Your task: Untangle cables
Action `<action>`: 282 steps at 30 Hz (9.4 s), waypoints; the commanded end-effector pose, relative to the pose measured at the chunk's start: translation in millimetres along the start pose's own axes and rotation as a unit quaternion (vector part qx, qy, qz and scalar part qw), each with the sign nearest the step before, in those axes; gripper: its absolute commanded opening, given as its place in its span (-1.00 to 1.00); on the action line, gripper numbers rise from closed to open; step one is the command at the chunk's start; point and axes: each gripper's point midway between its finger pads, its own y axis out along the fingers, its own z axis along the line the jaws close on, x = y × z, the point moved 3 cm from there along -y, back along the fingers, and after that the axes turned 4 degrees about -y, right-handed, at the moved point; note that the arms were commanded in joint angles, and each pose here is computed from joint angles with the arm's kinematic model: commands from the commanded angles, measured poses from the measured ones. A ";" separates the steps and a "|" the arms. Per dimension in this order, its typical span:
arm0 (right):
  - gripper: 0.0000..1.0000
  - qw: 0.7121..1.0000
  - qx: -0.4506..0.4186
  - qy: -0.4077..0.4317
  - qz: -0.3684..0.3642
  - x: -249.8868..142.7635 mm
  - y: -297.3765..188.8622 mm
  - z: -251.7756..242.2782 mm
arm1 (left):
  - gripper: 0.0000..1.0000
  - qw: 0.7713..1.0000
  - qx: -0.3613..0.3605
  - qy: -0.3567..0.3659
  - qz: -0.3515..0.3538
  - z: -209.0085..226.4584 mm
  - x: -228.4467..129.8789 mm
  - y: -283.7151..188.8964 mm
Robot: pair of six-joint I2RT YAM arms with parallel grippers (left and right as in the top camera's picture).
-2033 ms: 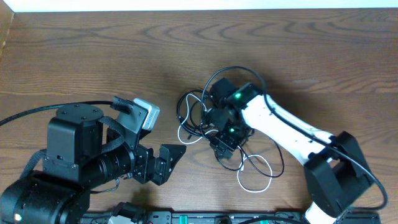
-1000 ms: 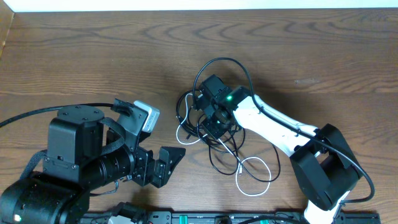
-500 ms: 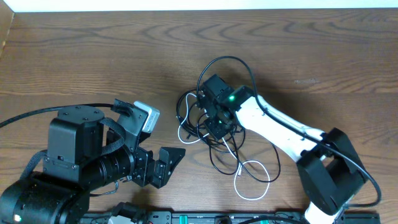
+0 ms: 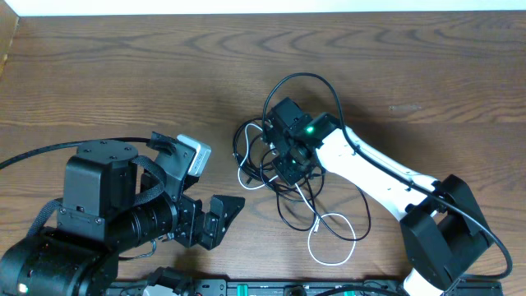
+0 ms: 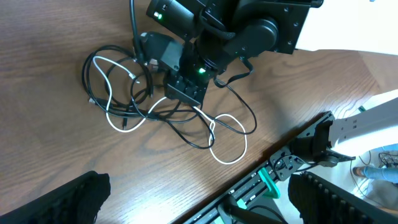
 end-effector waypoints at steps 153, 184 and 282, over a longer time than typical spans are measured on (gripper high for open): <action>-0.97 0.839 -0.259 0.064 -0.475 12.0 -460.3 1.9 | 0.96 0.967 0.228 -0.097 -0.060 40.6 -11.0 -67.3; -0.97 0.647 -0.453 0.457 -0.408 -134.5 -498.3 -162.6 | 0.96 0.968 0.228 -0.084 -0.066 40.3 -6.9 -67.2; 0.98 0.993 0.021 -0.030 0.113 43.8 -60.3 -184.9 | 0.96 0.967 0.245 -0.071 -0.009 55.8 11.9 -36.8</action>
